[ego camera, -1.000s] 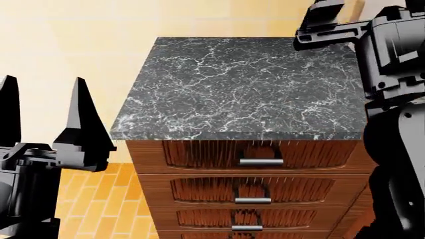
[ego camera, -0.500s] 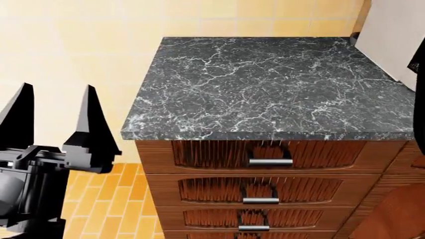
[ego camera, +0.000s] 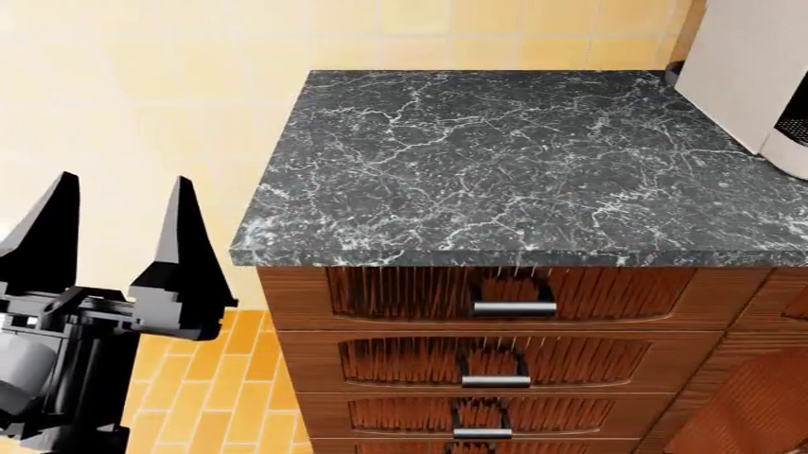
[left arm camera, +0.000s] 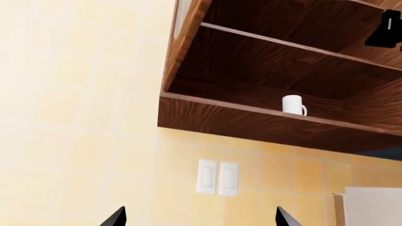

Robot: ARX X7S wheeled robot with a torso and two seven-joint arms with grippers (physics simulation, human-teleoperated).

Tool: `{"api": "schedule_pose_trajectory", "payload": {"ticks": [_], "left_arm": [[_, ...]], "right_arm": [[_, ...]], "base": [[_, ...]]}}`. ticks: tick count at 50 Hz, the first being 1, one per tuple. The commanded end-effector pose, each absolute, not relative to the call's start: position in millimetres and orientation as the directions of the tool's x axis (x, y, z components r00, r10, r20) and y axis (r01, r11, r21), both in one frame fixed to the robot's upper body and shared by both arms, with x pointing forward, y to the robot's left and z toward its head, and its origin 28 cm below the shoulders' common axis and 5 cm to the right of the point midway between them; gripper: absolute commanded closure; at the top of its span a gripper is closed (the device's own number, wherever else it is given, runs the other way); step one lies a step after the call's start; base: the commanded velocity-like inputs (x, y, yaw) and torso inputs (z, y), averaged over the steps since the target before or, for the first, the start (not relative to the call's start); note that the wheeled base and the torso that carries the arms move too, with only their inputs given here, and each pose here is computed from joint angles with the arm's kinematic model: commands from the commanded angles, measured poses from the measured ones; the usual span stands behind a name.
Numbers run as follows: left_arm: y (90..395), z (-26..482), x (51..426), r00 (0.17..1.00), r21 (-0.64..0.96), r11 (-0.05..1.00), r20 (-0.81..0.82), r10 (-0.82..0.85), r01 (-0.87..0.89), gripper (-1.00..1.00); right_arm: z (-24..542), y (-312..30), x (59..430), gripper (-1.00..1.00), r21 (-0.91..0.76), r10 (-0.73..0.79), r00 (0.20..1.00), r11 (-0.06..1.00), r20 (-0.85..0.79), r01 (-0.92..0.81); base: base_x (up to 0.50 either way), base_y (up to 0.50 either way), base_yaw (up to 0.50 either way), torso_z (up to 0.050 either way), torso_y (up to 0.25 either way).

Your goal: Pick the mug from the cabinet, place it under the coffee machine dispenser, and press the start button.

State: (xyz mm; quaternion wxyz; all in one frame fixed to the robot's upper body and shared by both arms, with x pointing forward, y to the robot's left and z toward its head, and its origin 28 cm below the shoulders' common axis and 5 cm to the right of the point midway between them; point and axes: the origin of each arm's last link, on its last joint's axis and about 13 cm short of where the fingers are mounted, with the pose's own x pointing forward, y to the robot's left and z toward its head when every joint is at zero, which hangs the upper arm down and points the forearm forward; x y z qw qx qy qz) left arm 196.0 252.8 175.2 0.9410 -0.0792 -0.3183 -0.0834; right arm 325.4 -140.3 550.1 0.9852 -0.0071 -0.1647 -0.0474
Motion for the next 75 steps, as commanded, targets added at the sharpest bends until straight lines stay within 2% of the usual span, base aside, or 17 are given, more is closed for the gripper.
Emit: {"api": "schedule_pose_trajectory", "payload": {"ticks": [1, 17, 23, 34, 48, 75], "left_arm": [[252.4, 172.9, 194.8, 0.790, -0.090, 0.975, 0.604, -0.108, 0.202, -1.00], [253.0, 170.4, 194.5, 0.794, -0.087, 0.978, 0.599, -0.102, 0.192, -1.00], [252.9, 170.9, 194.6, 0.794, -0.086, 0.978, 0.600, -0.101, 0.190, -1.00], [252.8, 172.1, 193.9, 0.796, -0.072, 0.983, 0.598, -0.093, 0.169, -1.00], [251.9, 171.2, 192.3, 0.781, -0.031, 0.985, 0.613, -0.117, 0.172, -1.00], [250.7, 168.1, 190.8, 0.776, -0.023, 0.983, 0.617, -0.130, 0.183, -1.00]], "right_arm": [[550.2, -139.8, 321.6, -1.00, -0.016, -0.050, 0.962, 0.998, 0.267, 0.057], [564.0, -138.6, 316.2, -1.00, -0.067, -0.008, 0.924, 0.997, 0.383, 0.036], [566.1, -138.1, 316.0, -1.00, -0.071, -0.001, 0.913, 0.997, 0.408, 0.033], [558.9, -136.5, 323.9, -1.00, -0.057, -0.003, 0.913, 0.998, 0.409, 0.029], [563.7, -136.9, 320.6, -1.00, -0.057, 0.001, 0.901, 0.998, 0.435, 0.026], [563.2, -138.6, 320.8, -1.00, -0.059, 0.003, 0.902, 0.998, 0.432, 0.025]], "base": [[0.00, 0.00, 0.00, 0.000, 0.000], [0.00, 0.00, 0.00, 0.000, 0.000], [0.00, -0.49, 0.00, 0.000, 0.000], [0.00, -0.13, 0.00, 0.000, 0.000], [0.00, 0.00, 0.00, 0.045, 0.047], [0.07, 0.00, 0.00, 0.000, 0.000]]}}
